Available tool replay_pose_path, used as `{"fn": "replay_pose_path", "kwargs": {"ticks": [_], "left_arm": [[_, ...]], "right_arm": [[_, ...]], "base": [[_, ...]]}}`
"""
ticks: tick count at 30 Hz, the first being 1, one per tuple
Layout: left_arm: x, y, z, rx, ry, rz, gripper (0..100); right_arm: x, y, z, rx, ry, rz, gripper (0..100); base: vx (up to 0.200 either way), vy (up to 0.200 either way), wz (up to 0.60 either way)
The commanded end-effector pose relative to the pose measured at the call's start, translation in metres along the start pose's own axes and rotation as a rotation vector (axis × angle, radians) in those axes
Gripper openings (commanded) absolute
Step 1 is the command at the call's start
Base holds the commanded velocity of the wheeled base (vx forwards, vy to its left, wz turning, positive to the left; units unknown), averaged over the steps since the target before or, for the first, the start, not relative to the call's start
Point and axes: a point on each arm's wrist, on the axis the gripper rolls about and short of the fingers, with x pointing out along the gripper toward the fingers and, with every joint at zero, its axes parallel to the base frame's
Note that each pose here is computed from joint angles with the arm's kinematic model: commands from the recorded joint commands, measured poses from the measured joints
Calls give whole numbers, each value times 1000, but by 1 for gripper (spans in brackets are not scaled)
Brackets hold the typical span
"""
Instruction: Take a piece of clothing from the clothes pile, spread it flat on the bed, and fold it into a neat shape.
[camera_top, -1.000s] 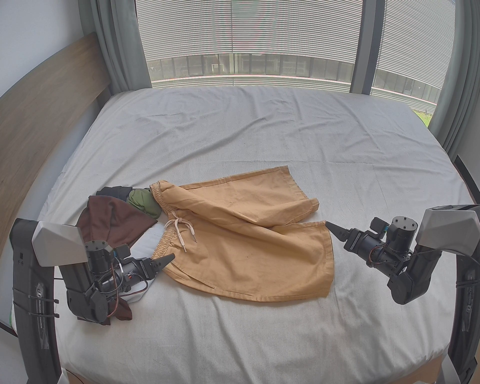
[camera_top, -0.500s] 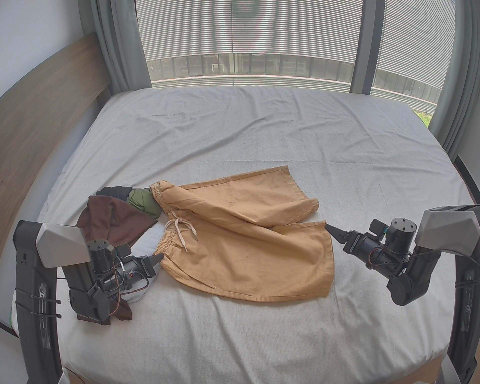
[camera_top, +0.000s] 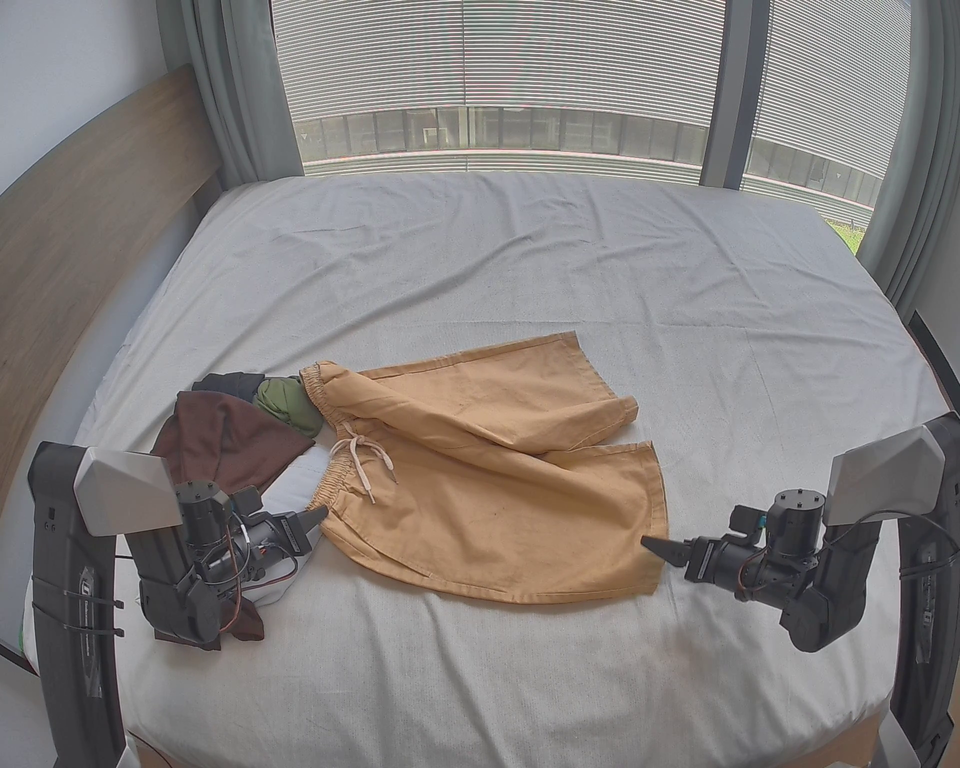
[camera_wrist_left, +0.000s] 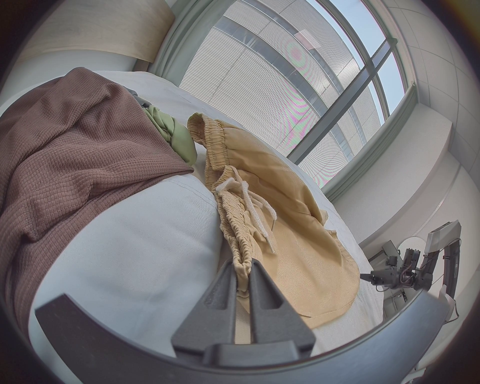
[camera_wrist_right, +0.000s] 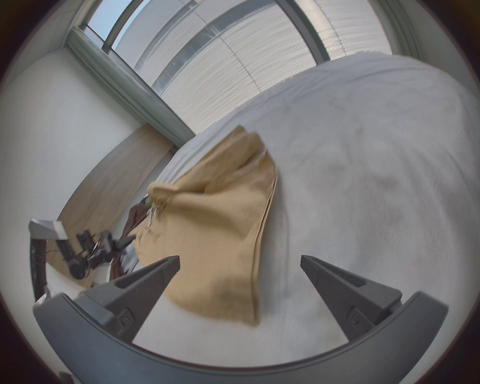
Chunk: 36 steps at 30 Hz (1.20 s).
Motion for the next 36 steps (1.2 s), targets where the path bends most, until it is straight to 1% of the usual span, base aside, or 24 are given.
{"fn": "replay_pose_path", "kwargs": {"ticks": [1,5,10,14,26,27,36], "left_arm": [[0,-1,0,0,1,-2,0],[0,-1,-1,-1,2,-2,0],[0,-1,-1,1,2,-2,0],[0,-1,0,2,1,-2,0],[0,-1,0,3,1,-2,0],[0,-1,0,4,2,-3,0],[0,-2,0,4,1,-5,0]], "right_arm": [[-10,3,-18,16,94,22,100],[-8,2,-26,-21,123,25,100],[-1,-5,-38,-20,158,20,100],[2,-4,-36,-25,159,59,100],[12,-4,-34,-38,142,82,100],[13,-5,-35,-37,145,84,0],[13,-7,-39,-31,162,93,0]], "base": [[0,0,0],[0,0,0],[0,0,0],[0,0,0],[0,0,0],[0,0,0],[0,0,0]]}}
